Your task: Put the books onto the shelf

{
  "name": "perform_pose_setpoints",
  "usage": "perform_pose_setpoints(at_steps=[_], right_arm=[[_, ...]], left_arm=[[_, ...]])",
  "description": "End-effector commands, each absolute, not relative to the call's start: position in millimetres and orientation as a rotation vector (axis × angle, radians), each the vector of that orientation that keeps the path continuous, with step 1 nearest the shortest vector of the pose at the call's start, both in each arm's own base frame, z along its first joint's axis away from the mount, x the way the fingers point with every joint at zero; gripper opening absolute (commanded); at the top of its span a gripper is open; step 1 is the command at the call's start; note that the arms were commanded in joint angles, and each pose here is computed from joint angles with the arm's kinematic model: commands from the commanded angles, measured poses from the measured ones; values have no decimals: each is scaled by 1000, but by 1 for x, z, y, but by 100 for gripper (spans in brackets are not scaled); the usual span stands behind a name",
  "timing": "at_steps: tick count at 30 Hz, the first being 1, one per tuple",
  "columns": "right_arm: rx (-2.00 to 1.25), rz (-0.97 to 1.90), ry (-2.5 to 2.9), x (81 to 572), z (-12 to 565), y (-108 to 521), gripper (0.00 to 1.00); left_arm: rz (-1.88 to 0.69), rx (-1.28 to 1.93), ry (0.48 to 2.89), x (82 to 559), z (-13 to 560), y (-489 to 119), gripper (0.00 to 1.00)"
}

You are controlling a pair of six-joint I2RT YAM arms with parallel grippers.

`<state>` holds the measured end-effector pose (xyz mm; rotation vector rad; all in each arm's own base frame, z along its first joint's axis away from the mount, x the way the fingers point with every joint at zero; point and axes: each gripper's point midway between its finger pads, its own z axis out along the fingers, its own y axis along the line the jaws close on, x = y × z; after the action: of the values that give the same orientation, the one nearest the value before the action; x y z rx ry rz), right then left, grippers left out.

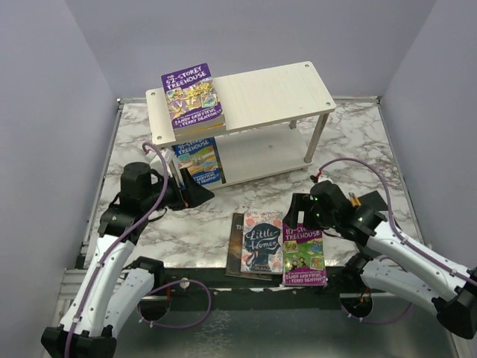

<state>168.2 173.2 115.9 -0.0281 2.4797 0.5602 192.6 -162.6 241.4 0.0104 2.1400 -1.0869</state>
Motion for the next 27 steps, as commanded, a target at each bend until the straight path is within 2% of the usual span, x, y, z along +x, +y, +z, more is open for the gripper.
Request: perform_pose_setpoints(at_steps=[1,9,16,27], right_arm=[[2,684,2459,177,109,199,86],[-44,693,2506,195,81,223,87],[-24,698,2502,210,66,221,84],[-42,768,2503,207,39,222,81]], left_arm=[[-1160,-9,2162,189,226,-180,87],[-1135,4,2269,163,174,-236,88],[-997,-47,2362,156,124,-242,88],[-1047,-11,2467,136,73,-271,85]])
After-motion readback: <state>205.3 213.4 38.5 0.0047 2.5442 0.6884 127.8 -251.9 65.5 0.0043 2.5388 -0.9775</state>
